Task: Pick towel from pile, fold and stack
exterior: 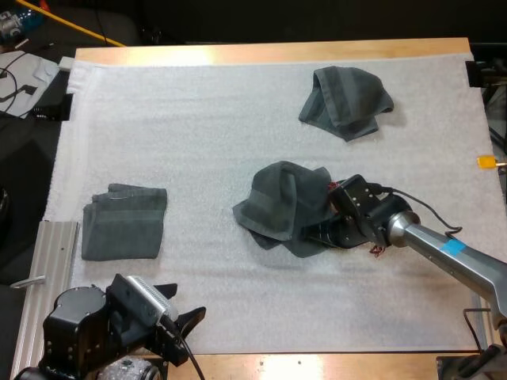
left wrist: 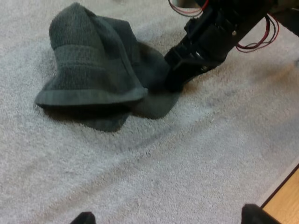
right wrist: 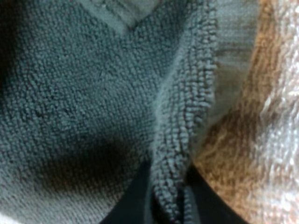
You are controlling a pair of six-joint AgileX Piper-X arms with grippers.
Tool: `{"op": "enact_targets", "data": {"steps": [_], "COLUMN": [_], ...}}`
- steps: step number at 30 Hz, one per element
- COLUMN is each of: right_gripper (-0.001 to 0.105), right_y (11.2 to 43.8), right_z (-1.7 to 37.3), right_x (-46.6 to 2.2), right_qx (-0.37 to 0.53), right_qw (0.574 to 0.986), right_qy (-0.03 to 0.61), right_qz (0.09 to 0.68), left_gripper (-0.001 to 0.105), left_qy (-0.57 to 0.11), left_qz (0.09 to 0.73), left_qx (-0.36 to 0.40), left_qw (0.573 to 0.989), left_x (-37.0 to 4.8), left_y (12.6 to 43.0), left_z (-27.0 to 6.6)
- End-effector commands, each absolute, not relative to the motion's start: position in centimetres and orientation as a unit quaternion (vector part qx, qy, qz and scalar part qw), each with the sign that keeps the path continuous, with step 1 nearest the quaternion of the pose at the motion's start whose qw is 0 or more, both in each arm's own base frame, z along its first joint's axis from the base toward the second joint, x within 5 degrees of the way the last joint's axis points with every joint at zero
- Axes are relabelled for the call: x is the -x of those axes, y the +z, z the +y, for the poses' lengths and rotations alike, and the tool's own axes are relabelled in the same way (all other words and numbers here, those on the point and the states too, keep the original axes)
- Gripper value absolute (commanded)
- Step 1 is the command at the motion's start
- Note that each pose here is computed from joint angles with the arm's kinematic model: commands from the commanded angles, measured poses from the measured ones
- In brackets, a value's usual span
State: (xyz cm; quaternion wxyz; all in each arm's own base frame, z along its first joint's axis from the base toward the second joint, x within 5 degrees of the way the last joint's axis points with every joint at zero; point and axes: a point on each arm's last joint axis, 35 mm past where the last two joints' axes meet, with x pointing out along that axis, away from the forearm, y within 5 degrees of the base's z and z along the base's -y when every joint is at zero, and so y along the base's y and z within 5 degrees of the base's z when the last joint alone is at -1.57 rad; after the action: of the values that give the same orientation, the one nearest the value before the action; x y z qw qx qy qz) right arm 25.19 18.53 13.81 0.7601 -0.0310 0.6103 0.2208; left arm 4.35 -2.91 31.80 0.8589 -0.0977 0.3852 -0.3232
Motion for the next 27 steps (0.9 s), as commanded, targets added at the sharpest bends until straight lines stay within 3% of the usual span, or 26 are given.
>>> {"op": "enact_targets", "data": {"steps": [1,10,16,25,27], "right_gripper": [0.001,0.000,0.000,0.000,0.000], "right_y": [14.3,17.6,21.0,20.7,20.3], "right_z": [18.5,18.2,16.9,14.4,14.8], "right_x": [-25.2,-24.8,-24.1,-21.7,-22.2], "right_qx": [0.030,0.041,0.103,0.265,0.234], "right_qw": [0.762,0.790,0.824,0.749,0.766], "right_qy": [0.225,0.237,0.191,0.129,0.140], "right_qz": [0.606,0.564,0.522,0.593,0.582], "left_gripper": [0.060,0.060,0.060,0.060,0.060], "left_qy": [-0.327,-0.331,-0.331,-0.332,-0.329], "left_qz": [0.385,0.384,0.383,0.379,0.384], "left_qx": [0.101,0.101,0.101,0.100,0.099], "left_qw": [0.857,0.856,0.857,0.858,0.857], "left_x": [-4.3,-4.3,-4.3,-4.3,-4.2], "left_y": [31.9,32.0,32.0,32.0,31.9], "left_z": [-2.9,-3.0,-3.0,-3.0,-2.9]}}
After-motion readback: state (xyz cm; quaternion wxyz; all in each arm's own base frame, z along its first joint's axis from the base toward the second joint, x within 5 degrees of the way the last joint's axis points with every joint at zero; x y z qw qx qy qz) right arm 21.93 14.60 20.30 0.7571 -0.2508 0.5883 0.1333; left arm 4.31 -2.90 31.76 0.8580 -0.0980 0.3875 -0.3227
